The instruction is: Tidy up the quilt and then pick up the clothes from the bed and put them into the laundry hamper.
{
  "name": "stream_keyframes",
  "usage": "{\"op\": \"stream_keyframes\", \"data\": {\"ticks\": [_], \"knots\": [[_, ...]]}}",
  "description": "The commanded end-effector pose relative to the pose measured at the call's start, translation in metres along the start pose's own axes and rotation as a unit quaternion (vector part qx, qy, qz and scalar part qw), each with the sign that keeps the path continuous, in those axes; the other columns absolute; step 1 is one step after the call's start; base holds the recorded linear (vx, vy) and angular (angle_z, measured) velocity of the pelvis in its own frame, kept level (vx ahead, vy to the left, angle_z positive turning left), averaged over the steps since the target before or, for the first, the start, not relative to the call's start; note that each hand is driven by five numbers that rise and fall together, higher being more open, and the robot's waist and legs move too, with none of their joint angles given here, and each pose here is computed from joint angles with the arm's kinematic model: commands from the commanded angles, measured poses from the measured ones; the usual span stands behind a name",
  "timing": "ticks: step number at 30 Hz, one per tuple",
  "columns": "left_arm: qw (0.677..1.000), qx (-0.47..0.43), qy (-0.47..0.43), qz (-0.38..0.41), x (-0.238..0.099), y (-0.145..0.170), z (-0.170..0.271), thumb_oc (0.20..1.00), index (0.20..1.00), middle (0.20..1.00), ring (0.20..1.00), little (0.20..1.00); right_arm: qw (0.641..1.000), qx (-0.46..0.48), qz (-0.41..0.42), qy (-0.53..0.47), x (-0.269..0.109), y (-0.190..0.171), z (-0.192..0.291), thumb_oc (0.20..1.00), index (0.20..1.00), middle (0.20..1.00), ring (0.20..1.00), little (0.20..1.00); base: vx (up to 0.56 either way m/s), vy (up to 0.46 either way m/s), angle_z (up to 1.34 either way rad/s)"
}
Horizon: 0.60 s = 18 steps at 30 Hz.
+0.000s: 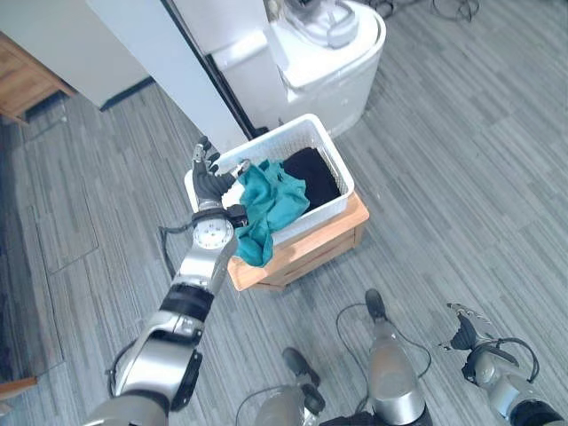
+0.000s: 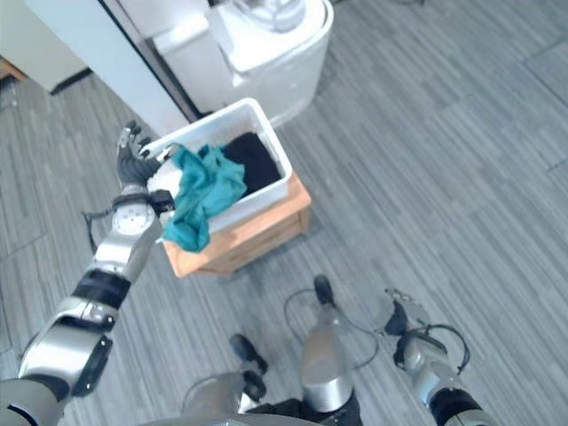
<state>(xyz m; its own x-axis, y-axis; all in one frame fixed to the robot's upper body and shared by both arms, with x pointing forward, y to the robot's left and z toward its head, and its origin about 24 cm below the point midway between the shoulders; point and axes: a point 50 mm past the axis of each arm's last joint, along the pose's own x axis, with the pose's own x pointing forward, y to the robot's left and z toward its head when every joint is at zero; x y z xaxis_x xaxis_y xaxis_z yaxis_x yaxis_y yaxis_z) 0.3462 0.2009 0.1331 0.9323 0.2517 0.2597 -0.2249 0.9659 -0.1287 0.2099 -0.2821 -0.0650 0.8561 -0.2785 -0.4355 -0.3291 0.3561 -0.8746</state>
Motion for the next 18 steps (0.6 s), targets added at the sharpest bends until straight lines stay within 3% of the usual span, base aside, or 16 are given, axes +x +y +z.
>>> {"op": "stream_keyframes", "data": {"ticks": [1, 4, 5, 6, 8, 9, 10, 11, 12, 13, 14, 15, 16, 18], "knots": [[0.996, -0.028, -0.063, 0.060, 0.003, 0.036, 0.018, 1.000, 1.000, 1.000, 1.000, 1.000, 0.998, 0.038, 0.045, 0.031, -0.013, 0.030, -0.008, 1.000, 1.000, 1.000, 1.000, 1.000, 0.06, -0.077, 0.05], [0.996, -0.018, -0.058, 0.070, -0.024, 0.061, 0.009, 1.000, 1.000, 1.000, 1.000, 1.000, 0.994, 0.056, 0.070, 0.061, -0.020, 0.042, -0.019, 1.000, 1.000, 1.000, 1.000, 1.000, 0.04, -0.055, 0.18], [0.995, 0.044, -0.032, 0.081, -0.035, 0.081, -0.002, 1.000, 1.000, 1.000, 1.000, 1.000, 0.990, 0.070, 0.085, 0.083, -0.024, 0.049, -0.027, 1.000, 1.000, 1.000, 1.000, 1.000, -0.01, -0.024, 0.14], [0.995, 0.045, -0.033, 0.082, -0.035, 0.081, -0.002, 1.000, 1.000, 1.000, 1.000, 1.000, 0.990, 0.070, 0.085, 0.082, -0.024, 0.049, -0.026, 1.000, 1.000, 1.000, 1.000, 1.000, 0.02, -0.034, 0.19], [0.988, 0.069, 0.058, 0.122, -0.062, 0.111, -0.039, 1.000, 1.000, 1.000, 1.000, 1.000, 0.983, 0.094, 0.103, 0.116, -0.029, 0.057, -0.036, 1.000, 1.000, 1.000, 1.000, 1.000, 0.00, -0.014, 0.28], [0.988, 0.069, 0.058, 0.122, -0.062, 0.112, -0.039, 1.000, 1.000, 1.000, 1.000, 1.000, 0.983, 0.094, 0.103, 0.116, -0.029, 0.057, -0.036, 1.000, 1.000, 1.000, 1.000, 1.000, 0.01, 0.013, 0.22], [0.971, 0.054, 0.172, 0.157, -0.100, 0.131, -0.084, 1.000, 1.000, 1.000, 1.000, 1.000, 0.978, 0.104, 0.115, 0.139, -0.031, 0.063, -0.041, 1.000, 1.000, 1.000, 1.000, 1.000, -0.01, -0.002, 0.09], [0.971, 0.053, 0.171, 0.157, -0.100, 0.131, -0.084, 1.000, 1.000, 1.000, 1.000, 1.000, 0.978, 0.104, 0.115, 0.138, -0.031, 0.062, -0.041, 1.000, 1.000, 1.000, 1.000, 1.000, 0.01, 0.008, 0.09], [0.958, 0.060, 0.226, 0.167, -0.120, 0.138, -0.104, 1.000, 1.000, 1.000, 1.000, 1.000, 0.976, 0.109, 0.119, 0.144, -0.030, 0.063, -0.041, 1.000, 1.000, 1.000, 1.000, 1.000, 0.00, 0.018, 0.06], [0.919, 0.081, 0.339, 0.183, -0.169, 0.150, -0.141, 1.000, 1.000, 1.000, 1.000, 1.000, 0.972, 0.117, 0.128, 0.156, -0.029, 0.067, -0.040, 1.000, 1.000, 1.000, 1.000, 1.000, 0.00, 0.018, 0.05], [0.919, 0.080, 0.339, 0.183, -0.168, 0.150, -0.141, 1.000, 1.000, 1.000, 1.000, 1.000, 0.973, 0.117, 0.127, 0.156, -0.028, 0.067, -0.040, 1.000, 1.000, 1.000, 1.000, 1.000, 0.00, 0.000, 0.00], [0.858, 0.073, 0.450, 0.235, -0.227, 0.163, -0.171, 1.000, 1.000, 1.000, 1.000, 1.000, 0.970, 0.124, 0.138, 0.159, -0.028, 0.071, -0.036, 1.000, 1.000, 1.000, 1.000, 1.000, 0.00, 0.000, 0.00], [0.859, 0.073, 0.449, 0.236, -0.226, 0.163, -0.171, 1.000, 1.000, 1.000, 1.000, 1.000, 0.970, 0.124, 0.138, 0.158, -0.027, 0.071, -0.036, 1.000, 1.000, 1.000, 1.000, 1.000, 0.00, 0.000, 0.00], [0.808, 0.062, 0.522, 0.265, -0.268, 0.165, -0.185, 1.000, 1.000, 1.000, 1.000, 1.000, 0.971, 0.130, 0.135, 0.150, -0.023, 0.069, -0.029, 1.000, 1.000, 1.000, 1.000, 1.000, -0.01, 0.002, 0.04]]}}
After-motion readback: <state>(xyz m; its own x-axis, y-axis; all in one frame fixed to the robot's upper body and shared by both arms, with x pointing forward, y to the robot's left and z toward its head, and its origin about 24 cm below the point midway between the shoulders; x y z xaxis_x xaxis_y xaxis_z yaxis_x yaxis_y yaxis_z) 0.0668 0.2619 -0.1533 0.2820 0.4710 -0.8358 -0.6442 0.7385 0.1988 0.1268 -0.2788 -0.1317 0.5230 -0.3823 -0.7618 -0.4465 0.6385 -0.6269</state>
